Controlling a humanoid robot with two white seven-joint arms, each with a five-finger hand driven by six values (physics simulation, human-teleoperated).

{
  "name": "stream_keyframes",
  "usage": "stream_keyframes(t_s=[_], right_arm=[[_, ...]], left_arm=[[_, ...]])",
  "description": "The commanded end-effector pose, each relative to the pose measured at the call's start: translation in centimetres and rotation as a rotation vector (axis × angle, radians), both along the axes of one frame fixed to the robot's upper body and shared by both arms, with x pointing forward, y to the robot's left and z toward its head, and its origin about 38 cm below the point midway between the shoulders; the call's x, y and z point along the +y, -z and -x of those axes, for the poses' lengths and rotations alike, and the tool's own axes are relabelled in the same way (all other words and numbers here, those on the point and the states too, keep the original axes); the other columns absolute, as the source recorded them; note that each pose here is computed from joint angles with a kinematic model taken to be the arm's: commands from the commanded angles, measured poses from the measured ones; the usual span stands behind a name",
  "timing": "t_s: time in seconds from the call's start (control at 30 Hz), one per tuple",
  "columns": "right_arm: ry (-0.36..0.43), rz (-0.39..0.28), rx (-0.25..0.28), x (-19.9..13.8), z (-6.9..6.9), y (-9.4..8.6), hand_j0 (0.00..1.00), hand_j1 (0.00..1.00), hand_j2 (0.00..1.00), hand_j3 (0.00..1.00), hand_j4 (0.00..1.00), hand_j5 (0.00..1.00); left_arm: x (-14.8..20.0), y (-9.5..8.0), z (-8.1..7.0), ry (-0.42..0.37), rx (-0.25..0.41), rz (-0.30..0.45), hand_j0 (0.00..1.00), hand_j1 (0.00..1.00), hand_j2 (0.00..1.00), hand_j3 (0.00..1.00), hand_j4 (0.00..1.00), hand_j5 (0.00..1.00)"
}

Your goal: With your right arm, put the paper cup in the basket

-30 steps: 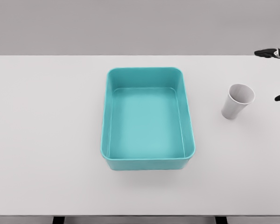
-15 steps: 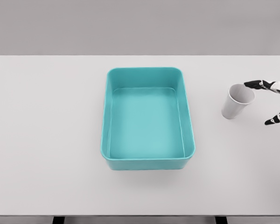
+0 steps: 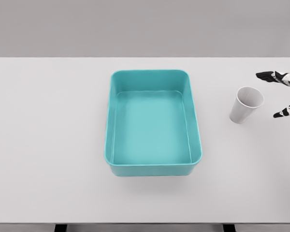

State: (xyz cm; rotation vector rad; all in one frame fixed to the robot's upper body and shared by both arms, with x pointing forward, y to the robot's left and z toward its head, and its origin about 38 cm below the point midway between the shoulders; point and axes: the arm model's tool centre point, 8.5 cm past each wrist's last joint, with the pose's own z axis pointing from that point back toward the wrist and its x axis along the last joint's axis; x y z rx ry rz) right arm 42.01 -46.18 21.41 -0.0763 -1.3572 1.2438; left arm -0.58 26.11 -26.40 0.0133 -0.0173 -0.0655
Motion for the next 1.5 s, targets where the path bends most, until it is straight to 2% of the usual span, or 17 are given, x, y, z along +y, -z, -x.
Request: stream_keyframes(t_s=[0.0, 0.27, 0.43, 0.53, 0.63, 0.87, 1.47], right_arm=[[-0.004, -0.010, 0.000, 0.3, -0.1, 0.1, 1.00, 1.00, 1.00, 1.00, 1.00, 1.00], [-0.052, -0.024, -0.003, 2.2, -0.2, 0.3, 1.00, 1.00, 1.00, 1.00, 1.00, 1.00], [-0.052, -0.022, 0.006, 2.6, -0.4, 0.7, 1.00, 1.00, 1.00, 1.00, 1.00, 1.00], [-0.056, -0.011, 0.023, 3.6, -0.8, 1.6, 1.00, 1.00, 1.00, 1.00, 1.00, 1.00], [-0.061, -0.013, 0.017, 4.0, -1.1, 1.5, 1.00, 1.00, 1.00, 1.00, 1.00, 1.00], [-0.062, 0.005, 0.039, 4.2, -1.2, 2.6, 1.00, 1.00, 1.00, 1.00, 1.00, 1.00], [-0.087, 0.003, 0.033, 5.2, -1.3, 2.8, 1.00, 1.00, 1.00, 1.00, 1.00, 1.00]], left_arm=[[0.0, 0.0, 0.1, 0.000, 0.001, 0.000, 1.00, 1.00, 1.00, 1.00, 1.00, 1.00], [0.0, 0.0, 0.0, 0.000, 0.001, 0.000, 1.00, 1.00, 1.00, 1.00, 1.00, 1.00], [0.0, 0.0, 0.0, 0.000, 0.001, 0.000, 1.00, 1.00, 1.00, 1.00, 1.00, 1.00], [0.0, 0.0, 0.0, 0.000, 0.000, 0.000, 1.00, 1.00, 1.00, 1.00, 1.00, 1.00], [0.0, 0.0, 0.0, 0.000, 0.001, 0.000, 1.00, 1.00, 1.00, 1.00, 1.00, 1.00], [0.0, 0.0, 0.0, 0.000, 0.001, 0.000, 1.00, 1.00, 1.00, 1.00, 1.00, 1.00], [0.0, 0.0, 0.0, 0.000, 0.000, 0.000, 1.00, 1.00, 1.00, 1.00, 1.00, 1.00]])
